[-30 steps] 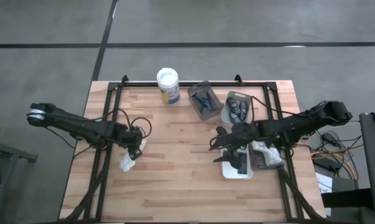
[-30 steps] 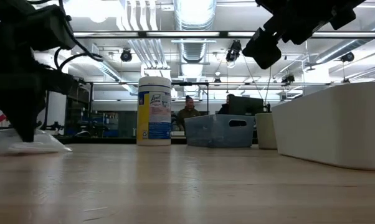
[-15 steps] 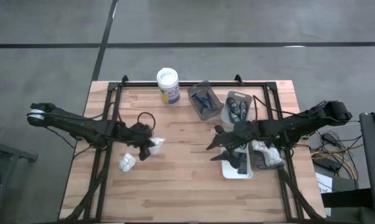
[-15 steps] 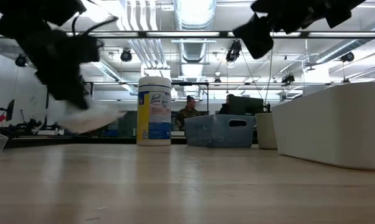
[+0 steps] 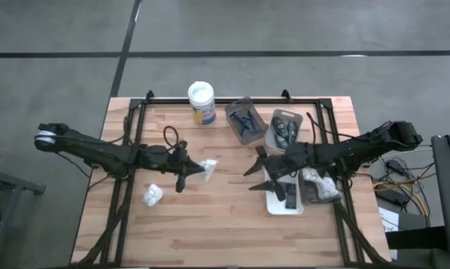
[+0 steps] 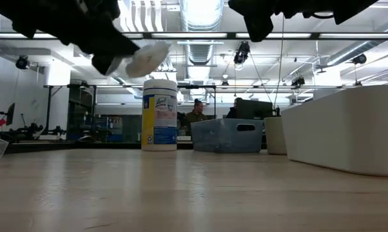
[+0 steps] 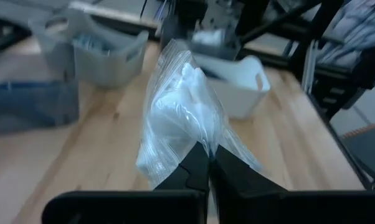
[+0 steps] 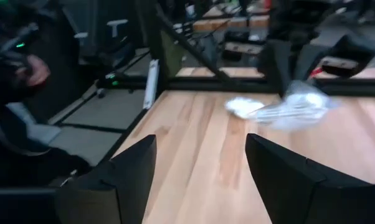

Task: Pick & Place Travel size toiletries
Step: Put the white cotton pack into the bottom black bin

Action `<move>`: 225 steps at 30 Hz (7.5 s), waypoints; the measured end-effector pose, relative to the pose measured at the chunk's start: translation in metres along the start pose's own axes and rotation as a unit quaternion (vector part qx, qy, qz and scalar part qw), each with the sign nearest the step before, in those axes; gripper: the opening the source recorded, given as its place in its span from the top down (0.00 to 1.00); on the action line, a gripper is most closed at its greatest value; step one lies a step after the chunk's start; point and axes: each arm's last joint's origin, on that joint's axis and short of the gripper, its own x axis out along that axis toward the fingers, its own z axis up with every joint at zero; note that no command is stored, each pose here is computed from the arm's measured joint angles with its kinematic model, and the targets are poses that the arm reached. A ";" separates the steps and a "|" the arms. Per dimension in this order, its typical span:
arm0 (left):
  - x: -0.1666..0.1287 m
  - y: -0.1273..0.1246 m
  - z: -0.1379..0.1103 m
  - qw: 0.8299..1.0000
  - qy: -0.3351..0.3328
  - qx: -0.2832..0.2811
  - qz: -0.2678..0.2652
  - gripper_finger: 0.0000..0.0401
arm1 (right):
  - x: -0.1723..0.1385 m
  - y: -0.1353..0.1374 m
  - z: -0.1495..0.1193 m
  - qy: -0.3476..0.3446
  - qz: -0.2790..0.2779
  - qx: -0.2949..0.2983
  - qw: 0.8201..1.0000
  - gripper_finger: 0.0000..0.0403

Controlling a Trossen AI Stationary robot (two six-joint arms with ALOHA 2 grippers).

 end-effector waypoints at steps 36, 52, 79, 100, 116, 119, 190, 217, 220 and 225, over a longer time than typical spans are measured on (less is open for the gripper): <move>0.099 -0.021 0.041 0.971 -0.090 0.219 0.029 0.98 | -0.002 -0.011 0.001 -0.043 -0.190 0.104 0.975 0.46; 0.096 -0.020 0.043 0.967 -0.085 0.239 0.037 0.95 | -0.003 -0.012 -0.004 -0.027 -0.205 0.090 0.974 0.69; 0.087 -0.018 0.035 0.983 -0.005 0.182 0.034 0.58 | -0.035 -0.004 0.000 0.050 -0.199 0.117 0.972 0.93; 0.086 -0.014 0.023 0.987 0.055 0.146 0.042 0.58 | -0.130 0.025 -0.006 0.195 -0.110 0.346 0.911 0.91; 0.085 -0.014 0.021 0.986 0.065 0.147 0.044 0.58 | -0.157 0.038 -0.035 0.419 -0.064 0.517 0.744 0.91; 0.085 -0.013 0.020 0.986 0.068 0.147 0.044 0.58 | -0.163 0.039 -0.040 0.443 -0.086 0.524 0.723 0.91; 0.085 -0.013 0.019 0.988 0.075 0.129 0.045 0.58 | -0.188 0.037 -0.040 0.367 -0.187 0.496 0.764 0.49; 0.039 -0.044 0.007 0.979 0.192 0.061 0.008 0.58 | -0.101 0.013 -0.021 0.044 -0.098 0.089 0.990 0.47; 0.025 -0.046 0.009 0.977 0.209 0.044 0.010 0.58 | -0.088 0.009 -0.032 0.036 -0.096 0.064 0.993 0.49; 0.006 -0.044 0.006 0.967 0.254 0.009 0.033 0.58 | -0.070 0.003 -0.047 0.038 -0.096 0.056 0.993 0.53</move>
